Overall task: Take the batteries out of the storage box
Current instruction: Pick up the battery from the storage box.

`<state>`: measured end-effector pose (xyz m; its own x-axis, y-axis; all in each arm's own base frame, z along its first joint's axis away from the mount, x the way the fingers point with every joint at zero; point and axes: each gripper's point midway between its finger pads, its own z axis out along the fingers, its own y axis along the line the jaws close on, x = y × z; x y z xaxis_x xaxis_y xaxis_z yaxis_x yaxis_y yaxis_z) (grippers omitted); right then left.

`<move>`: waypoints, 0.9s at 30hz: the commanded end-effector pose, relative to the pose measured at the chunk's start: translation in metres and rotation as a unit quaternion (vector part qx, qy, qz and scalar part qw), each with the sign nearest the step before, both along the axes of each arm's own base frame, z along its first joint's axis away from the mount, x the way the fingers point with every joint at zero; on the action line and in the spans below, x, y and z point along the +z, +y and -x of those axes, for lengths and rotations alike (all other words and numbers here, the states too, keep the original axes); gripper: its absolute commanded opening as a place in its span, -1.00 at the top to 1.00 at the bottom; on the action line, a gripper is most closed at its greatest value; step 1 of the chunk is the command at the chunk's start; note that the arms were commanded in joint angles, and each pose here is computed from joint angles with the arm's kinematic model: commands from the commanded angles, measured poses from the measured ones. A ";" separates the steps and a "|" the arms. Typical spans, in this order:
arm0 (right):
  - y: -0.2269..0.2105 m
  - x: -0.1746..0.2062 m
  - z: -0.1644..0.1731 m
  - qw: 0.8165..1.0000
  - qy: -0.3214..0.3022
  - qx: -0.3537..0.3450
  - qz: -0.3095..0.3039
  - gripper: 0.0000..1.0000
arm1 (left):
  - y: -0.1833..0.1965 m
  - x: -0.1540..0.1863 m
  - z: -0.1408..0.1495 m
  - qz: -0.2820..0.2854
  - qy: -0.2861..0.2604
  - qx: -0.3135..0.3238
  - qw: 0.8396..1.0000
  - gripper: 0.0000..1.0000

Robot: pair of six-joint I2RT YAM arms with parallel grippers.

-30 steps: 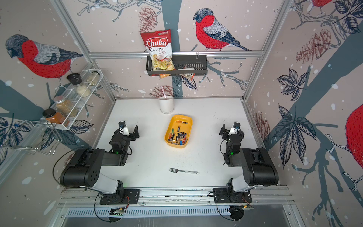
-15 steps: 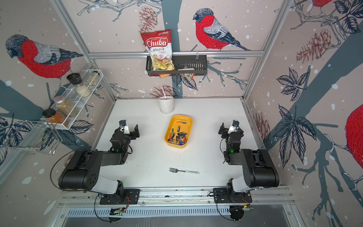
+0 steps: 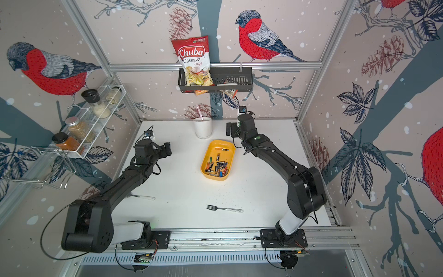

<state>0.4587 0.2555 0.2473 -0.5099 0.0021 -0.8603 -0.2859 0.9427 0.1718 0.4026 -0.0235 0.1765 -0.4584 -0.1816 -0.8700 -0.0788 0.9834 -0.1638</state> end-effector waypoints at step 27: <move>0.081 -0.180 0.046 0.951 0.302 0.045 0.053 -0.13 | -0.044 -0.029 0.020 0.102 0.120 -0.034 0.987 -0.72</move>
<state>0.4164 0.3351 0.0708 -0.8944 -0.1322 -0.4273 -0.2480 0.9416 0.2278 0.3822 -0.0627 0.1465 -0.6548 -0.2940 -0.6963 -0.0779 0.9426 -0.3248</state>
